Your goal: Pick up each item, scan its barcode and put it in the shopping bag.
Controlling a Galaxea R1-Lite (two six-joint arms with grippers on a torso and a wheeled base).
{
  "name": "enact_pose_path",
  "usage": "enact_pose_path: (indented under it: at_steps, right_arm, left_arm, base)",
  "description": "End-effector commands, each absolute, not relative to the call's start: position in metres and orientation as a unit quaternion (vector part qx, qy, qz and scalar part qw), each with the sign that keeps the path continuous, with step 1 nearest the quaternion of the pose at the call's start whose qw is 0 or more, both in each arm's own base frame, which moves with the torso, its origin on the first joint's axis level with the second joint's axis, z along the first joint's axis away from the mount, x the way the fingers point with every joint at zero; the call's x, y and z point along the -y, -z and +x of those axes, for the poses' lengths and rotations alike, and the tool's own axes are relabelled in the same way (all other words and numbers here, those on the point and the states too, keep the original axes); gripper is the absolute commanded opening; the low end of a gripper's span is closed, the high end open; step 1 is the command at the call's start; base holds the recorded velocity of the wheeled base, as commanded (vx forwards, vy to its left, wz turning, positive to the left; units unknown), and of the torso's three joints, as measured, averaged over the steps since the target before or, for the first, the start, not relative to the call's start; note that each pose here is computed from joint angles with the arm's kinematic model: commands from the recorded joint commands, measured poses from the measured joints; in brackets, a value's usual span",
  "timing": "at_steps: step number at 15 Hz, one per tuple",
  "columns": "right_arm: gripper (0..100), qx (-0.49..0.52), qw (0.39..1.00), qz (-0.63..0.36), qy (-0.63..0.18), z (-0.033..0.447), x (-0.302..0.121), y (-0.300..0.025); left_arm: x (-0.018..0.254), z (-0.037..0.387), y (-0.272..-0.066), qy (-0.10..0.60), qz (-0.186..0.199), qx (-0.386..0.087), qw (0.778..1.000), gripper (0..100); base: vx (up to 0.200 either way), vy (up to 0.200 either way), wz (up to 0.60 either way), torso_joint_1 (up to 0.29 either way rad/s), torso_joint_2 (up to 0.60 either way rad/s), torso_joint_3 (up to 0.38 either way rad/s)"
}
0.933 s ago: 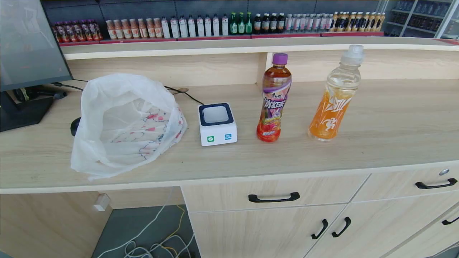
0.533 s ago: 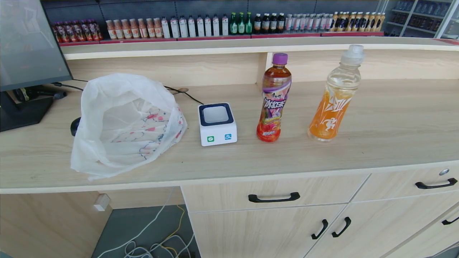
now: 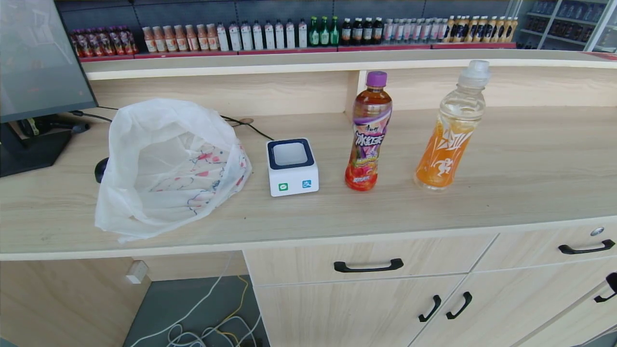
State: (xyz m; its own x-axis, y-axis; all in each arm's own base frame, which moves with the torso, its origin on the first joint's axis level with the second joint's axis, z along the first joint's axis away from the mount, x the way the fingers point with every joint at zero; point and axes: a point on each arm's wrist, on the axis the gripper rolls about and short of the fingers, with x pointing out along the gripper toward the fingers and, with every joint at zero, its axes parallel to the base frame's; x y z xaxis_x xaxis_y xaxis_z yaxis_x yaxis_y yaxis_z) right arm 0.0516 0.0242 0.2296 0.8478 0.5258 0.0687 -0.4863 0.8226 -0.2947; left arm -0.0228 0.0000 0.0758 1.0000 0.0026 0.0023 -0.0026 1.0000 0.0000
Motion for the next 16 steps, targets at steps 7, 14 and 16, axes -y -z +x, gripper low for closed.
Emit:
enact_pose_path:
  at_steps: [7,14,16]
  right_arm:
    - [100,0.015,0.935,-0.196,-0.294,0.096,-0.046,-0.226]
    - [100,0.035,0.942,-0.169,-0.288,0.14,-0.099,-0.221]
    - [100,0.039,0.957,-0.126,-0.259,0.147,-0.117,-0.219]
  left_arm:
    - [0.0,-0.023,-0.076,-0.002,0.0,0.002,1.0,100]
    - [0.0,-0.023,-0.076,-0.002,0.0,0.002,1.0,100]
    - [0.0,-0.023,-0.076,-0.002,0.0,0.002,1.0,100]
  base:
    - [0.0,0.0,0.0,0.0,0.0,0.0]
    - [0.0,0.0,0.0,0.0,0.0,0.0]
    - [0.0,0.0,0.0,0.0,0.0,0.0]
